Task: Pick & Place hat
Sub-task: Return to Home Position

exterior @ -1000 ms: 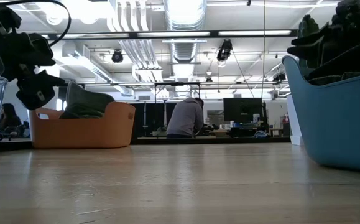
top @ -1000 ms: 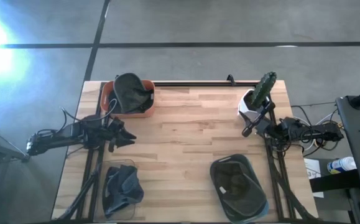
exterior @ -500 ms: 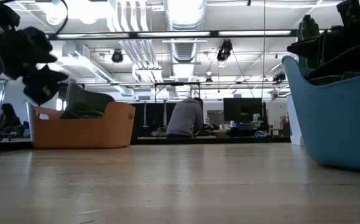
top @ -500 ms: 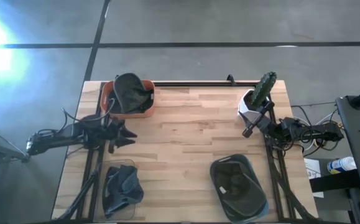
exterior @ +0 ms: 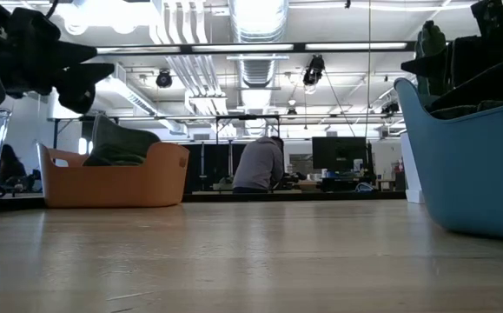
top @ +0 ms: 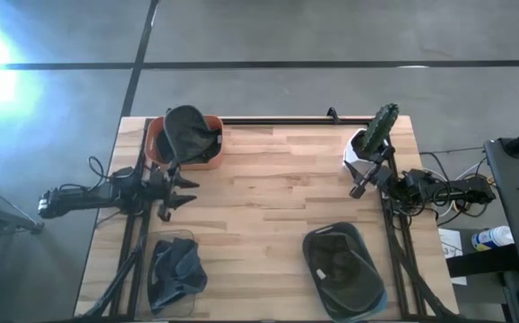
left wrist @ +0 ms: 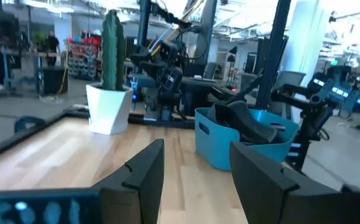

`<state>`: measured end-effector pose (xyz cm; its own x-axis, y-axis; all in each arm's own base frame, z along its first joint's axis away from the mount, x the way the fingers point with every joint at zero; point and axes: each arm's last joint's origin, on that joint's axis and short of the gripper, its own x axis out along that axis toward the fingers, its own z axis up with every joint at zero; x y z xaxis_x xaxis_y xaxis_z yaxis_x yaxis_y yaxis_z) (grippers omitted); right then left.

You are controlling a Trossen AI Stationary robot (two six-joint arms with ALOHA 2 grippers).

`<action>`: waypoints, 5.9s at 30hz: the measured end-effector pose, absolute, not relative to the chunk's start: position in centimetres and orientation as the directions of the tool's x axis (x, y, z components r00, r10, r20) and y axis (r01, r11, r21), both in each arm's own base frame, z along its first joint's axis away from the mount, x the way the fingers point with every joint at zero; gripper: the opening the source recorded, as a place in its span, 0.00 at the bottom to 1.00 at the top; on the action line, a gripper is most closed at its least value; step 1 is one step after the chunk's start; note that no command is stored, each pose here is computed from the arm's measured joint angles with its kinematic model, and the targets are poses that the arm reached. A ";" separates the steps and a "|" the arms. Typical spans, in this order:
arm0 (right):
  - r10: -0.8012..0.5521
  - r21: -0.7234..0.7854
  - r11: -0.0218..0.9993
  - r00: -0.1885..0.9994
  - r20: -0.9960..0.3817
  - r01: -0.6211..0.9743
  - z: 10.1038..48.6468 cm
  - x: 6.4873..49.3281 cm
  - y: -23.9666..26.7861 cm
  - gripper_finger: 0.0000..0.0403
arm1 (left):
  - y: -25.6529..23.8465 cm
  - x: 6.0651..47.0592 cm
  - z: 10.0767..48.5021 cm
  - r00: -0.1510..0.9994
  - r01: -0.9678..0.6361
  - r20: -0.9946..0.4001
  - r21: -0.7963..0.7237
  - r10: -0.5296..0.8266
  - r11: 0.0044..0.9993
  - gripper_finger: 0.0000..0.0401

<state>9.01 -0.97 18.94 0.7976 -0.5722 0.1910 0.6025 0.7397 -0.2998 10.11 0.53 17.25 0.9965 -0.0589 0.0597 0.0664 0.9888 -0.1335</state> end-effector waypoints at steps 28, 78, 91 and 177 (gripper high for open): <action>-0.572 -0.293 0.742 0.797 0.191 0.603 18.9 9.0 -1.0 0.50 | 0.6 10.1 16.4 0.998 0.045 -0.024 -0.165 -0.050 0.985 0.43; 0.197 -0.107 0.979 0.953 0.232 -0.176 18.8 9.4 1.2 0.50 | 0.6 10.1 16.5 0.999 0.046 -0.021 -0.167 -0.050 0.985 0.43; 0.096 -0.018 0.995 0.990 0.103 -0.094 17.6 9.6 0.2 0.50 | 0.6 10.1 16.5 0.999 0.046 -0.021 -0.167 -0.050 0.985 0.43; 0.071 0.023 0.997 0.997 0.027 -0.072 16.9 9.8 -0.1 0.50 | 0.6 10.1 16.6 0.999 0.046 -0.020 -0.167 -0.050 0.985 0.43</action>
